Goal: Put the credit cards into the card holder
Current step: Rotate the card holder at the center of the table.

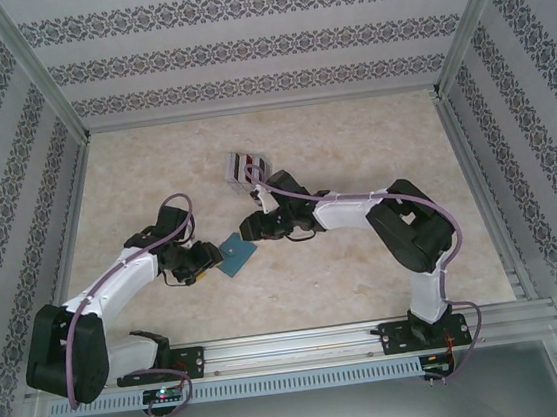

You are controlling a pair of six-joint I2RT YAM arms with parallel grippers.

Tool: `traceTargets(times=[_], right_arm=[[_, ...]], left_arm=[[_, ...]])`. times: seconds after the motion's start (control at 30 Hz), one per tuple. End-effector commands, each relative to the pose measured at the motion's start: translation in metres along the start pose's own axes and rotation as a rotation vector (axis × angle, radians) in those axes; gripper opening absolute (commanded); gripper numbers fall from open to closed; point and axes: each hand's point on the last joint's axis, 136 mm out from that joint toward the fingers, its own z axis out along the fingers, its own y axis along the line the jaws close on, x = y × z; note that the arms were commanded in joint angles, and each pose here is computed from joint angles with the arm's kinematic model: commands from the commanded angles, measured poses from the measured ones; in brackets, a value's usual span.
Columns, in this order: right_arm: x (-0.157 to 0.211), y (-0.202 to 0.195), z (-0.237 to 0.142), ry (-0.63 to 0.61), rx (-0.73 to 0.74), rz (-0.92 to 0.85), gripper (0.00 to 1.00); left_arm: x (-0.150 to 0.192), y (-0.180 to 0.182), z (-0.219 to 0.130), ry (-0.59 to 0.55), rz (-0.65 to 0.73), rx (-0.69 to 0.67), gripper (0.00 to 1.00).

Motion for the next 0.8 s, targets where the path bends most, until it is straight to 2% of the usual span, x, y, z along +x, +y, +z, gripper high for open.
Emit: traceTargets(times=[0.0, 0.13, 0.23, 0.4, 0.5, 0.63, 0.77], right_arm=[[0.006, -0.001, 0.008, 0.058, 0.000, 0.013, 0.49], [0.010, -0.015, 0.013, 0.071, 0.061, 0.018, 0.52], [0.017, -0.011, 0.016, 0.092, 0.031, 0.025, 0.51], [0.040, 0.003, 0.015, 0.113, -0.026, 0.028, 0.35], [0.058, 0.017, 0.007, 0.121, -0.053, -0.001, 0.26], [0.088, 0.038, -0.006, 0.131, -0.086, -0.032, 0.28], [0.113, 0.051, -0.019, 0.128, -0.072, -0.085, 0.35]], left_arm=[[-0.011, -0.005, 0.006, -0.027, -0.013, 0.031, 0.50], [-0.017, -0.004, 0.015, -0.022, -0.006, 0.006, 0.49], [-0.018, -0.004, 0.026, 0.000, -0.001, 0.016, 0.43], [-0.024, -0.011, 0.034, 0.023, 0.020, 0.021, 0.31], [-0.033, -0.022, 0.035, 0.009, 0.062, 0.047, 0.28], [-0.038, -0.046, 0.045, 0.084, 0.187, 0.081, 0.27], [-0.036, -0.085, 0.067, 0.133, 0.302, 0.150, 0.29]])
